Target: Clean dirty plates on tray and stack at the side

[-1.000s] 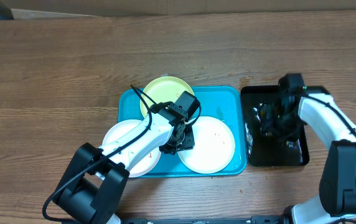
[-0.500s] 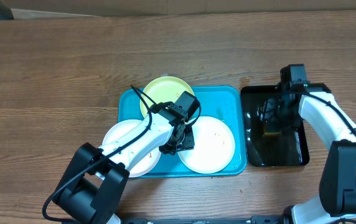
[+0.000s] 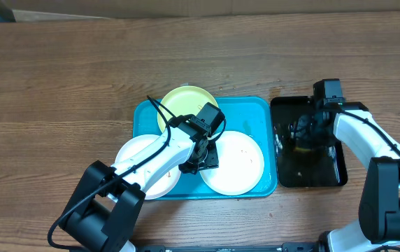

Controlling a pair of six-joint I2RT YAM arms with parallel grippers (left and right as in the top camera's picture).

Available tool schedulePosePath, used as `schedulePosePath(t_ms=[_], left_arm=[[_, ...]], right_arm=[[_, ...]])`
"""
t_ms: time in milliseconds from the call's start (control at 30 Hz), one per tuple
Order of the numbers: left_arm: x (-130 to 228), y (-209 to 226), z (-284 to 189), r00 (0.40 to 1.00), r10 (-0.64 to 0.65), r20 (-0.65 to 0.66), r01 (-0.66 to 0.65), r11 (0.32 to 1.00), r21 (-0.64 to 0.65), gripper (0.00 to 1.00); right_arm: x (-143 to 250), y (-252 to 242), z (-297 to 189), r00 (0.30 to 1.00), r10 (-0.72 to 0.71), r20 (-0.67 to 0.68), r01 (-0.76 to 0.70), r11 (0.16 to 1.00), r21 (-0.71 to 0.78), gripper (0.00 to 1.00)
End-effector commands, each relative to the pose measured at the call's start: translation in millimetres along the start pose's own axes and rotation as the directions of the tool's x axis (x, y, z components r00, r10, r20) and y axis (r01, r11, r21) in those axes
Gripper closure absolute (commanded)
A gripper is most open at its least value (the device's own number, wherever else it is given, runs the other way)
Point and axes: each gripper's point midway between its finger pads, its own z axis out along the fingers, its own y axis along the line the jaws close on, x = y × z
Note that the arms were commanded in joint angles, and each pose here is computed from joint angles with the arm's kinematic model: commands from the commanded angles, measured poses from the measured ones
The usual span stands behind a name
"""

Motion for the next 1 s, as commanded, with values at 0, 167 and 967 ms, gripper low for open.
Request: schedulePosePath(t_ms=[0, 167, 967], left_arm=[[2, 2, 1, 1.0, -0.002, 0.002, 0.002, 1.0, -0.007, 0.46], [2, 2, 1, 1.0, -0.002, 0.001, 0.002, 1.0, -0.007, 0.46], [2, 2, 1, 1.0, -0.002, 0.003, 0.002, 1.0, -0.006, 0.46]], right_arm=[[-14, 3, 0, 0.998, -0.004, 0.06, 0.005, 1.0, -0.014, 0.3], [-21, 5, 0, 0.996, -0.004, 0.089, 0.006, 1.0, -0.022, 0.3], [-28, 7, 5, 0.992, -0.003, 0.13, 0.008, 0.999, -0.033, 0.85]])
